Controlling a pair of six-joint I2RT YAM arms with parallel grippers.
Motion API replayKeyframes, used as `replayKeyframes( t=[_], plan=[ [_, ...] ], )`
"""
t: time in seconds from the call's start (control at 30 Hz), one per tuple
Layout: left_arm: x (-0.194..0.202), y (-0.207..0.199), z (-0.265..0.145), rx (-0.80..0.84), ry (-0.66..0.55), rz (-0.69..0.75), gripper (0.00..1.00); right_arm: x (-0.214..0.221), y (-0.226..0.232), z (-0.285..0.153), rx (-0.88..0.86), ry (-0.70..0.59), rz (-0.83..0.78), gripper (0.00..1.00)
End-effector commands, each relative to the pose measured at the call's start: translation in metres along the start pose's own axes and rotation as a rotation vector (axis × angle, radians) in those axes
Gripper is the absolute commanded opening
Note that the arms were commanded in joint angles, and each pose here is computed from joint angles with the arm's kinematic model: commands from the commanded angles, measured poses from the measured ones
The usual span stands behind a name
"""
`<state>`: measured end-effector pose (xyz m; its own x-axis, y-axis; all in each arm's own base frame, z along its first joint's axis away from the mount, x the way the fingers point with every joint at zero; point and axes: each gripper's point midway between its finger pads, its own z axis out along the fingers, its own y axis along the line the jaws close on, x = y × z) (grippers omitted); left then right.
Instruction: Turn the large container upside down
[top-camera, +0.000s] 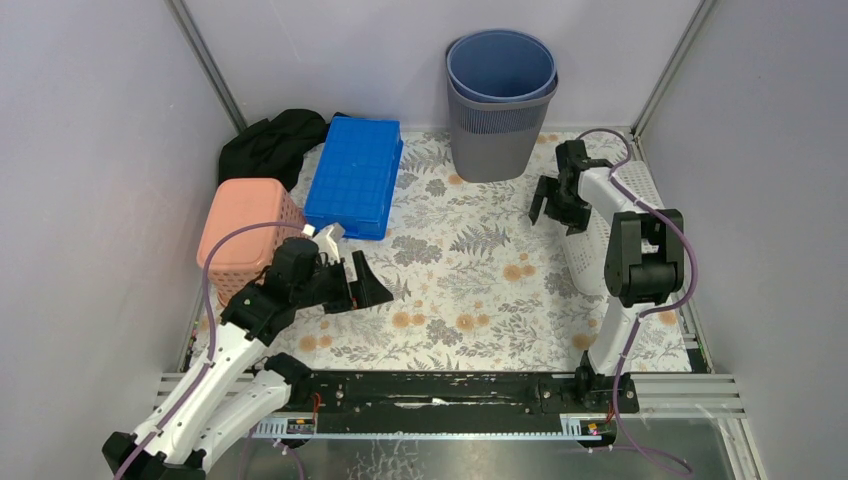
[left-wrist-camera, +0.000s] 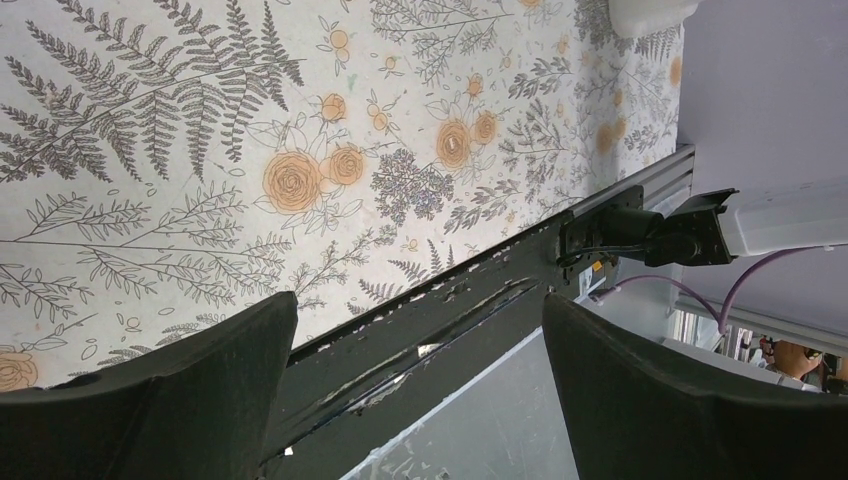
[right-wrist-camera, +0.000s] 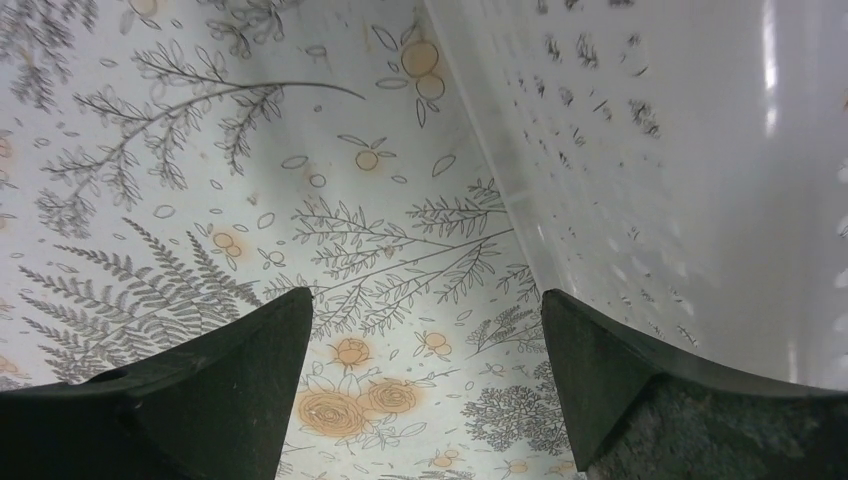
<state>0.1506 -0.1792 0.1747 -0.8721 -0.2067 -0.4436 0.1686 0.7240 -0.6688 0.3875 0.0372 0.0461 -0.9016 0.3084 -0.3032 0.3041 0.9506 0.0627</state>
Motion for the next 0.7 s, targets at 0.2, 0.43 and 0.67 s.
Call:
replayKeyframes(
  t=[0.2,0.43,0.67],
  plan=[
    [-0.013,-0.011,-0.003,0.008,-0.018,0.039,1.0,-0.037,0.001,-0.031,0.008,-0.093,-0.023,0.92],
    [-0.012,-0.01,-0.002,0.007,-0.016,0.035,1.0,-0.047,-0.004,-0.087,-0.001,-0.186,0.017,0.92],
    [-0.011,-0.01,0.001,0.023,-0.013,0.035,1.0,-0.004,-0.033,-0.14,0.044,-0.224,0.095,0.99]
  ],
)
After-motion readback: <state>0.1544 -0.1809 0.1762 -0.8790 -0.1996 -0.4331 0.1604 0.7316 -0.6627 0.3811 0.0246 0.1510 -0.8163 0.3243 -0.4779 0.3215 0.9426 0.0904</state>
